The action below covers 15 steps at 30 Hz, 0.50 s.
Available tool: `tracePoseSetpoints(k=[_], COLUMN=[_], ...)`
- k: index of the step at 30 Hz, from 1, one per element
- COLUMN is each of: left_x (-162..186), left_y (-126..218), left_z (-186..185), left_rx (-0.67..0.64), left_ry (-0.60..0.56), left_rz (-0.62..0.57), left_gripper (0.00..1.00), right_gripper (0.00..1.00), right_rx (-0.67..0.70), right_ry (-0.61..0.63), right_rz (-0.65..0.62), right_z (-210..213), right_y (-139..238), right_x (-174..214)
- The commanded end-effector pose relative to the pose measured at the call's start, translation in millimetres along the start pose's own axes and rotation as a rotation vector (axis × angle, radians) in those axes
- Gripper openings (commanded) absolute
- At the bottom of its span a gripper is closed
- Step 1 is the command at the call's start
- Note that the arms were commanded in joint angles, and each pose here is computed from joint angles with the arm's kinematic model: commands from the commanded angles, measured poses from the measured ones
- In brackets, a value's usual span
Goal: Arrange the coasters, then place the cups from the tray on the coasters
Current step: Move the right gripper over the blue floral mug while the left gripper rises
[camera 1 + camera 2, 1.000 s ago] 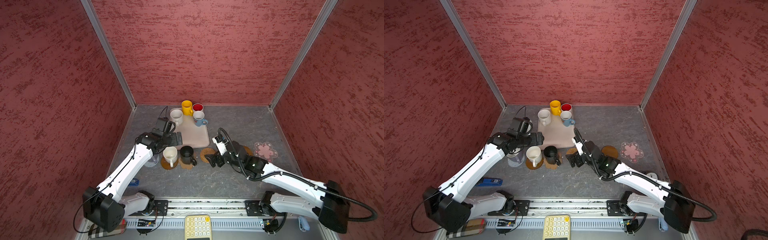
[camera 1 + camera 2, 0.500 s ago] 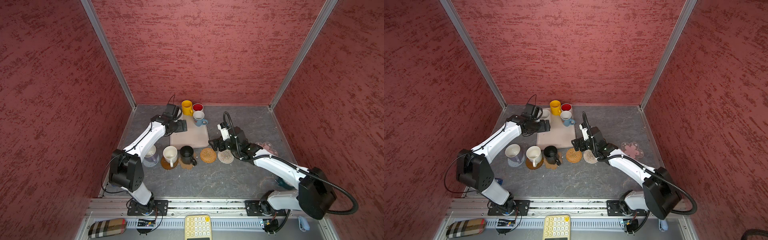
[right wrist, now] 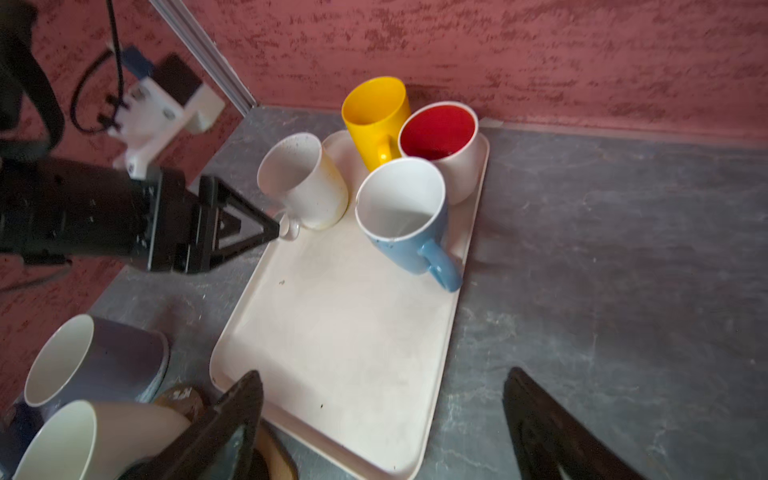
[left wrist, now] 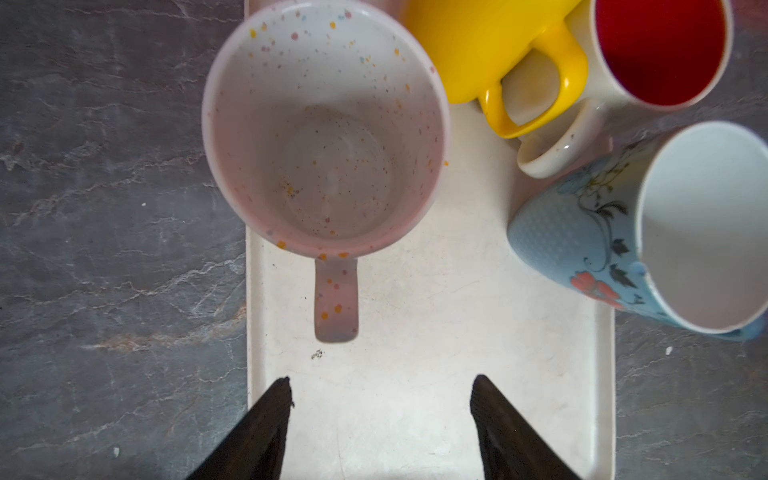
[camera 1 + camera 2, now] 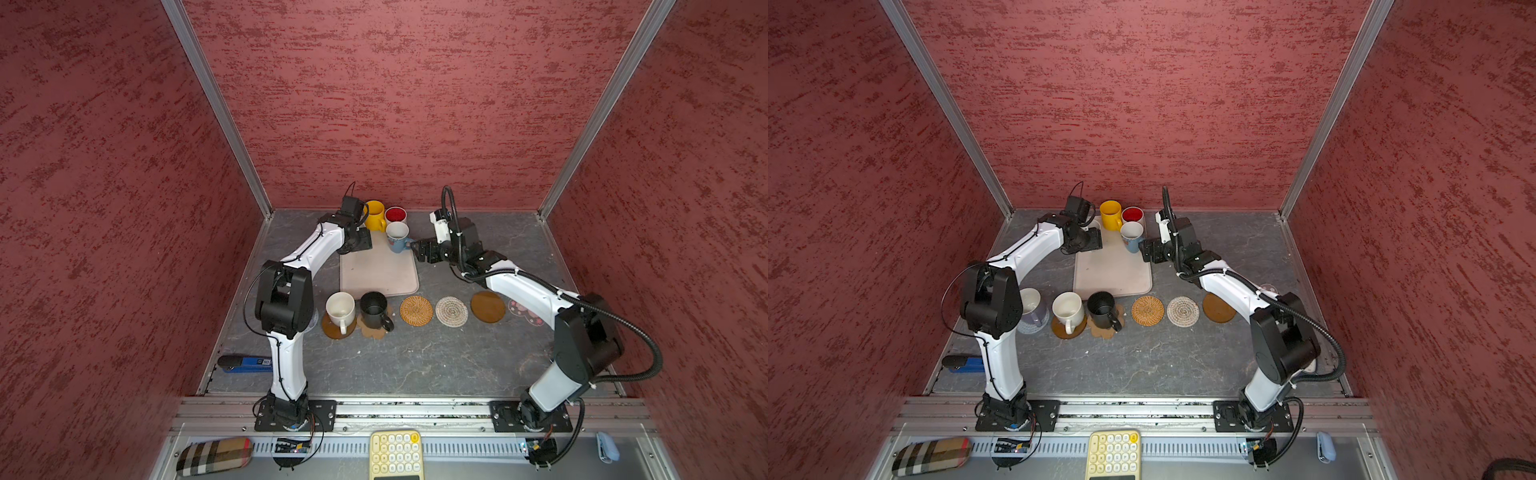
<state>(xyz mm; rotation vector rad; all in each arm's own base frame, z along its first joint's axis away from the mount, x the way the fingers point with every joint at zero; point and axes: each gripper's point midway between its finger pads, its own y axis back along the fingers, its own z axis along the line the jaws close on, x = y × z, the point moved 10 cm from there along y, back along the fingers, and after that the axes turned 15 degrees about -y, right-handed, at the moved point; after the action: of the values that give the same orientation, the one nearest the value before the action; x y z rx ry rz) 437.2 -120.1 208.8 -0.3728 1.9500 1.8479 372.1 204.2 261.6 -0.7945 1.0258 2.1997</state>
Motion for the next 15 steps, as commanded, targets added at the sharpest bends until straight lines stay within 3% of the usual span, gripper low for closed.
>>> tracePoseSetpoints(k=[1, 8, 12, 15], left_x=[-10, -26, -22, -10], left_y=[-2, -8, -1, 9], left_z=[6, 8, 9, 8], left_rx=[-0.017, 0.005, 0.003, 0.005], left_ry=[0.012, 0.004, 0.016, 0.022], left_rz=[-0.018, -0.072, -0.086, -0.107], left_gripper=[0.66, 0.62, 0.62, 0.72], right_gripper=[0.90, 0.89, 0.88, 0.81], right_rx=[-0.016, -0.072, -0.062, -0.078], right_ry=[-0.006, -0.015, -0.013, 0.033], right_rz=[-0.066, -0.055, -0.014, 0.027], right_z=[1, 7, -4, -17], right_y=[1, 13, -3, -20], right_x=[-26, -30, -23, -8])
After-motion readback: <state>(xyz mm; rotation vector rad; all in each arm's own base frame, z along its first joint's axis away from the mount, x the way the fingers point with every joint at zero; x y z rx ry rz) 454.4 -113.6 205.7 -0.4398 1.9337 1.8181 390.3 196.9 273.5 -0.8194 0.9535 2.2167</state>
